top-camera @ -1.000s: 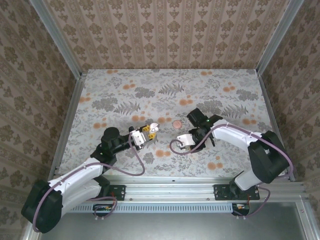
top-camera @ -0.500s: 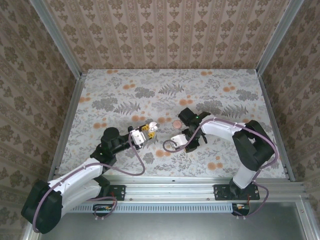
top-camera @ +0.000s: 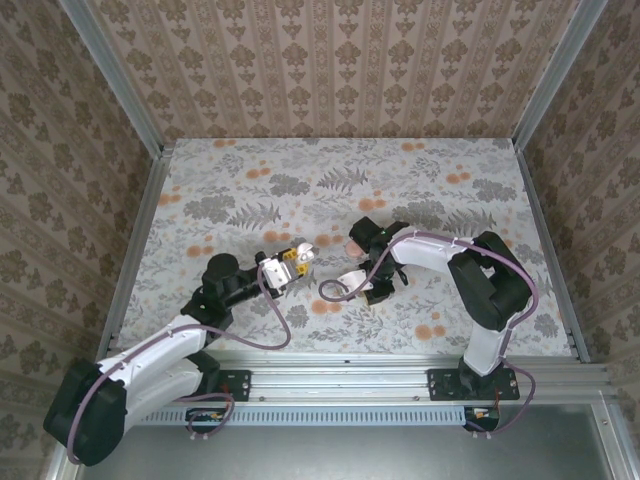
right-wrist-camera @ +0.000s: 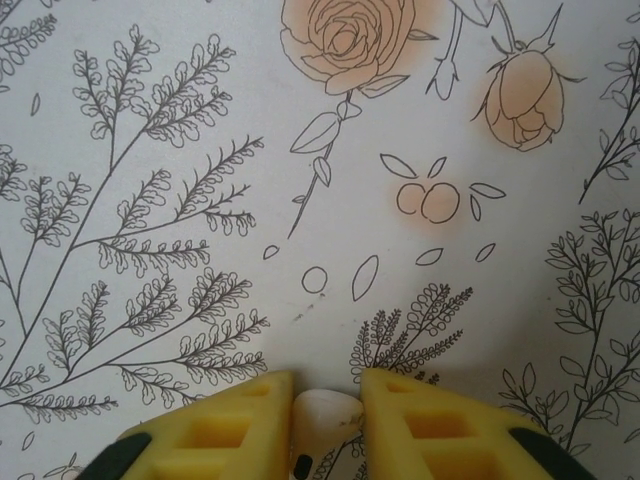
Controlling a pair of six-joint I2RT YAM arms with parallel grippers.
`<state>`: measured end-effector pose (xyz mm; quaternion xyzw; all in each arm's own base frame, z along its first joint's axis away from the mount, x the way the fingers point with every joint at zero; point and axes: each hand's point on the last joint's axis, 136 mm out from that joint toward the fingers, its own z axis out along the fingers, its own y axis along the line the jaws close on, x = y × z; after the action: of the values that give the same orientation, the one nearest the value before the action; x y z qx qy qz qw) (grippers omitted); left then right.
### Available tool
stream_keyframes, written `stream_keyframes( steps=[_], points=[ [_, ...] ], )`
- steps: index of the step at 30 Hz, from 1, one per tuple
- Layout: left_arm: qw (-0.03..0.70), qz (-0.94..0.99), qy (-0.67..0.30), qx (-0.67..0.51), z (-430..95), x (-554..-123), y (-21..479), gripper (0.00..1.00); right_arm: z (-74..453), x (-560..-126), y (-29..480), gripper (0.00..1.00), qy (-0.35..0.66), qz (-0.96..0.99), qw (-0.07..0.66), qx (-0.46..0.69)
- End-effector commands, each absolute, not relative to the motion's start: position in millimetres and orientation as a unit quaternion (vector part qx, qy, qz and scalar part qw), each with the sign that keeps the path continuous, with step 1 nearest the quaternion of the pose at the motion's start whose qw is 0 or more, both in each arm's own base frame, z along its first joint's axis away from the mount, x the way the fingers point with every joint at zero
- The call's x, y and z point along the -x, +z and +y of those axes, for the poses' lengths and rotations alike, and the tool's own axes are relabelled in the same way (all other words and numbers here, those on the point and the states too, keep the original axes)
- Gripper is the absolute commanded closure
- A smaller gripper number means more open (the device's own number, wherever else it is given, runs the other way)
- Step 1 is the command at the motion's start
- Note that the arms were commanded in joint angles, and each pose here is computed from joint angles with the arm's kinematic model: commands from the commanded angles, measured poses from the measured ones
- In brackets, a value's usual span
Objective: Insert the wireless bluetooth earbuds into the charging case
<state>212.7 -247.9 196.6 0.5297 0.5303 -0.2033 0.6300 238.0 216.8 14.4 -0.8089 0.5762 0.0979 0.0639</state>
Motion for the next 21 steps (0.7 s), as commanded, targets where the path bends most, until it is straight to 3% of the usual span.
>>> stream_keyframes(
  steps=[1, 10, 21],
  points=[
    [0.633, 0.525, -0.200, -0.533, -247.5, -213.2, 195.9, 1.00, 207.8, -232.3, 8.5, 0.81, 0.094, 0.582, 0.026, 0.807],
    [0.629, 0.530, -0.204, -0.530, -248.3, -214.9, 194.2, 1.00, 213.0, -240.8, 37.2, 0.83, 0.078, 0.598, 0.073, 0.794],
    [0.624, 0.553, -0.231, -0.500, -257.3, -229.8, 188.6, 1.00, 240.2, -249.6, 143.2, 0.82, 0.123, 0.601, 0.337, 0.714]
  ],
)
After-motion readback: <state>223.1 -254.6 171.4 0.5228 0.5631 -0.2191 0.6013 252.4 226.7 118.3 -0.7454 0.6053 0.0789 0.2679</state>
